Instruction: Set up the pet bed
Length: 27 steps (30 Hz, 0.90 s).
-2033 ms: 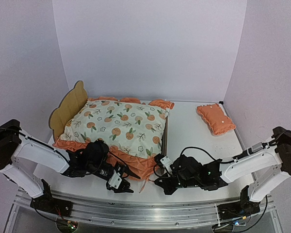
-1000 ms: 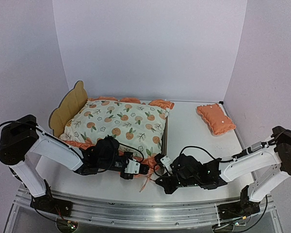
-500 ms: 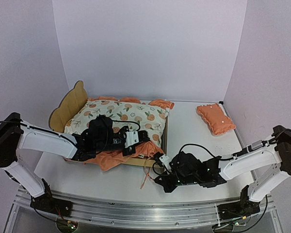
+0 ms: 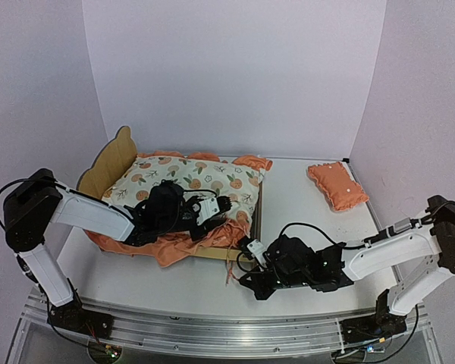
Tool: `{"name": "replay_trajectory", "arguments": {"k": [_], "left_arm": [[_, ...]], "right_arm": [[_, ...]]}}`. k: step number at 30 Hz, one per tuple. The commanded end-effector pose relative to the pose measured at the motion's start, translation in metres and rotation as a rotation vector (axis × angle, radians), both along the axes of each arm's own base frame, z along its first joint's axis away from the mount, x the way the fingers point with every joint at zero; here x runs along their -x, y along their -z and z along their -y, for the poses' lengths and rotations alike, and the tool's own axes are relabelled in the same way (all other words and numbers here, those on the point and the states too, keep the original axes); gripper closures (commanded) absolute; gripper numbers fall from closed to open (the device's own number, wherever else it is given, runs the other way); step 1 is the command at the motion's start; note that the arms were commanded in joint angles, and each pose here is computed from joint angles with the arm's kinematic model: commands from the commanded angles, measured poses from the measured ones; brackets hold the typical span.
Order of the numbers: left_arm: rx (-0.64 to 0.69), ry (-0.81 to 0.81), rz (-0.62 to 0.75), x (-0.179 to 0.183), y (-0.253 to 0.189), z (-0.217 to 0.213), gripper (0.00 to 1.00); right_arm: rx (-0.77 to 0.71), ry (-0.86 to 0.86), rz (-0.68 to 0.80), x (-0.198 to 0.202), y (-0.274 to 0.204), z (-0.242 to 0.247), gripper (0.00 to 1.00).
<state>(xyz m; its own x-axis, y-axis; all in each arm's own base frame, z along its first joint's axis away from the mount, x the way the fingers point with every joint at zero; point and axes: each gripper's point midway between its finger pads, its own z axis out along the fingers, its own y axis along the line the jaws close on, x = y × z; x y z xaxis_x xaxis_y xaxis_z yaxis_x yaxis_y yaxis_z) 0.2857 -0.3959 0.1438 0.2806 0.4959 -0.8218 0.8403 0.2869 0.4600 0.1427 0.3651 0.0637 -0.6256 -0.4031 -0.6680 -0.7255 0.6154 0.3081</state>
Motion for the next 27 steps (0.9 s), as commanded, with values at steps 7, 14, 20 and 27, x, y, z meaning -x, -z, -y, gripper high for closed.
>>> {"name": "replay_trajectory", "arguments": {"k": [7, 14, 20, 27], "left_arm": [[0.089, 0.171, -0.04, 0.043, -0.057, -0.004, 0.35], [0.161, 0.324, -0.127, 0.092, -0.077, -0.016, 0.24], [0.155, 0.345, -0.293, 0.136, -0.061, -0.018, 0.48], [0.215, 0.164, -0.525, 0.148, -0.015, -0.019, 0.63]], "right_arm": [[-0.027, -0.014, 0.031, -0.008, -0.016, -0.014, 1.0], [-0.025, -0.018, 0.025, -0.008, -0.015, -0.015, 1.0], [-0.023, -0.018, 0.027, -0.009, -0.017, -0.014, 1.0], [-0.02, -0.012, 0.036, -0.011, -0.017, -0.011, 1.0]]}}
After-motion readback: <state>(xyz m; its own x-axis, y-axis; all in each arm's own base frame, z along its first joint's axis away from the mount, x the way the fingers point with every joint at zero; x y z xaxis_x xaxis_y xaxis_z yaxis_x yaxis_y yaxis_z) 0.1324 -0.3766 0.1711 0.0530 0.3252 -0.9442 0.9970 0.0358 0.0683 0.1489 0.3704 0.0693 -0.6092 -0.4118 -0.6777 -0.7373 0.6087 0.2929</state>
